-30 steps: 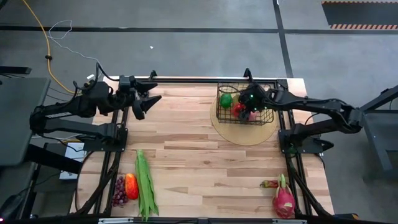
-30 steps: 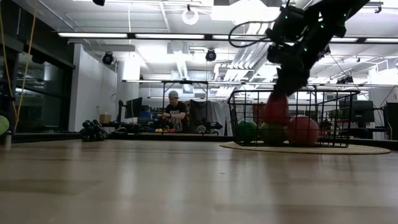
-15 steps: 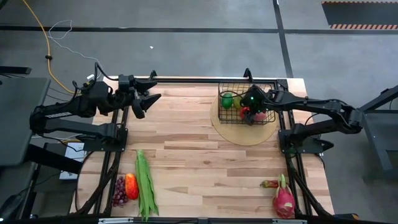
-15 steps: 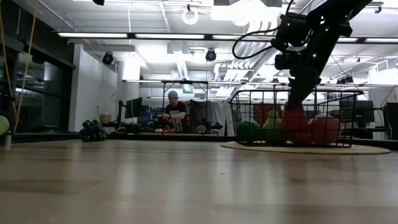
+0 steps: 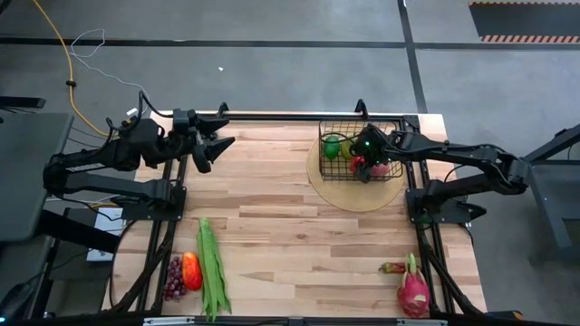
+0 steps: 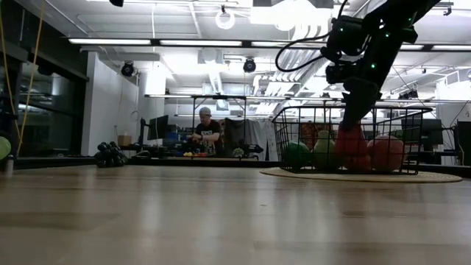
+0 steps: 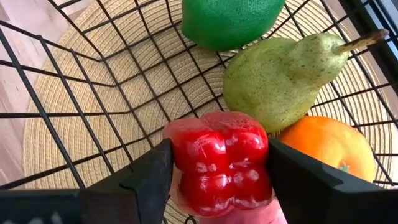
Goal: Build produce basket
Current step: Put the red bell pepper into the black wire basket, then put the dark red chili pepper into the black wire basket
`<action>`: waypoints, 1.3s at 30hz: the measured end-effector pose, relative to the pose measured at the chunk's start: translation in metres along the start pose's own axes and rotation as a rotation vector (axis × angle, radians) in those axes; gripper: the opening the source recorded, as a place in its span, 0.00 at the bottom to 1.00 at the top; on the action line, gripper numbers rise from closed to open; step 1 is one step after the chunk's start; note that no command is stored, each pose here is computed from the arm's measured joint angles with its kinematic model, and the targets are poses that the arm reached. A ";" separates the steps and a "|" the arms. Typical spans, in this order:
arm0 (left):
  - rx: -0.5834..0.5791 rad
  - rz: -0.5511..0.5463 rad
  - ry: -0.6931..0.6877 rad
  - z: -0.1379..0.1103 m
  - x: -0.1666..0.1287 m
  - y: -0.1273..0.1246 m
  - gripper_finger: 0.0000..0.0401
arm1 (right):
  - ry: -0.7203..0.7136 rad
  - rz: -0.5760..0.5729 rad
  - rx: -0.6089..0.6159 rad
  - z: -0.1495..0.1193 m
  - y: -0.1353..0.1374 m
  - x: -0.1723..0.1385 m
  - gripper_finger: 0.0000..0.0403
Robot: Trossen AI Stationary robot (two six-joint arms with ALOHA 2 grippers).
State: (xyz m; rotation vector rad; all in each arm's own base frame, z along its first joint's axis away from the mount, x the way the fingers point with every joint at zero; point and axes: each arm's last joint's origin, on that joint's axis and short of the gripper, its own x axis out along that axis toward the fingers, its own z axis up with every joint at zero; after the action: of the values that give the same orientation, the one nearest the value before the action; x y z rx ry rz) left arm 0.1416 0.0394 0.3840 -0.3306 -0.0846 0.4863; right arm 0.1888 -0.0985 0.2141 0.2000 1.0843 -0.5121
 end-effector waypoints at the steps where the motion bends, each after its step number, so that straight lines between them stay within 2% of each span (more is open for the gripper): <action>1: 0.000 0.000 0.000 0.000 0.000 0.000 0.87 | 0.000 0.000 -0.001 0.000 0.000 0.000 0.58; 12: 0.000 -0.001 -0.001 0.000 0.000 0.000 0.87 | 0.013 0.002 -0.002 -0.001 0.000 0.000 0.60; 19: 0.000 -0.001 0.000 0.000 0.000 0.000 0.87 | 0.024 -0.008 -0.009 -0.002 0.000 0.000 0.76; 23: 0.007 -0.001 0.000 0.000 0.000 0.000 0.87 | 0.048 -0.066 -0.012 -0.003 -0.002 -0.003 0.86; 28: 0.016 -0.001 0.000 0.000 0.000 0.000 0.87 | 0.070 -0.050 -0.064 0.006 -0.005 -0.030 0.91; 33: 0.032 -0.064 0.020 0.000 0.000 -0.002 0.87 | -0.087 0.052 -0.025 0.015 -0.006 -0.075 0.92; 39: 0.049 -0.167 0.036 0.001 -0.004 -0.004 0.87 | -0.402 0.183 0.180 0.014 -0.008 -0.125 0.92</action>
State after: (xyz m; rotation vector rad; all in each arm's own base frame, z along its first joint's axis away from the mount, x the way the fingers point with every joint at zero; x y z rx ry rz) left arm 0.1403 0.0342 0.3860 -0.2811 -0.0648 0.3167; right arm 0.1505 -0.0738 0.3311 0.3356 0.6217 -0.4611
